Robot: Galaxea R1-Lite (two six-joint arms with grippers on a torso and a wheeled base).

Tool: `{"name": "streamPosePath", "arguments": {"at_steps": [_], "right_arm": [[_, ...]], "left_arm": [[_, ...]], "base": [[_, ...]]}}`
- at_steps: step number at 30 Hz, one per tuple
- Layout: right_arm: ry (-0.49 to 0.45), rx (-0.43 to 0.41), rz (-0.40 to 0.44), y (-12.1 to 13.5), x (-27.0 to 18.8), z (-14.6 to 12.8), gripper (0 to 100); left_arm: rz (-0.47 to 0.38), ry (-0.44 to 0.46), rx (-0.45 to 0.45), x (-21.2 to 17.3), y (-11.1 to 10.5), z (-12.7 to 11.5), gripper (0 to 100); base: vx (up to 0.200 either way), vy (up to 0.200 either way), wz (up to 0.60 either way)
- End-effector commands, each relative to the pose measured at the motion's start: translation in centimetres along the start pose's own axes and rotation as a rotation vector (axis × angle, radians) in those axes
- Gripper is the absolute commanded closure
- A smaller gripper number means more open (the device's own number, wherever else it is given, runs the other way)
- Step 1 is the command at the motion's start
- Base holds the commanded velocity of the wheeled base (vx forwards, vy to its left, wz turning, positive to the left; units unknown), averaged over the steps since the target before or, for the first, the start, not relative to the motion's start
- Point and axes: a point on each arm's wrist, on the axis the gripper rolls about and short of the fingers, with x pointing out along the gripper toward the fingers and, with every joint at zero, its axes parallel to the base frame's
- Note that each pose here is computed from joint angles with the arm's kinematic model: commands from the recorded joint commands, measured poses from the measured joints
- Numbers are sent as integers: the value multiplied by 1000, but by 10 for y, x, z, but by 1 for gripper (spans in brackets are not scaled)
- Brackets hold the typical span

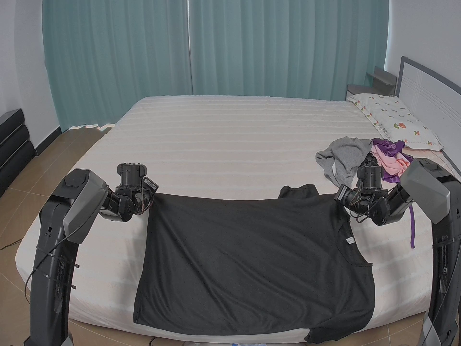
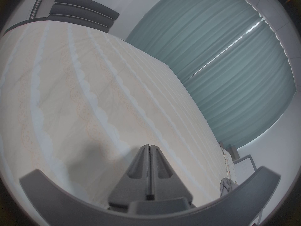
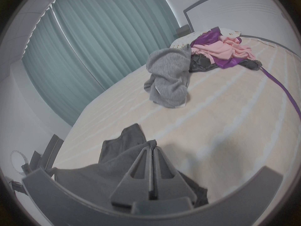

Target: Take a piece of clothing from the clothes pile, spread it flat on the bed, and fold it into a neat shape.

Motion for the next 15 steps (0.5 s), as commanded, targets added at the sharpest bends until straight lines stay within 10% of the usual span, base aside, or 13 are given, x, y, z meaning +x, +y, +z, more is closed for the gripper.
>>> {"name": "streamPosePath", "arguments": {"at_steps": [1,15], "right_arm": [[48,-6,25,1,-22,-2,100],[284,-74,112,-14,-53,-33,100]], "left_arm": [[12,-7,-20,-6,1,7,100],[65,32,46,-13,14,-3,100]], "base": [[0,0,0],[0,0,0]]}}
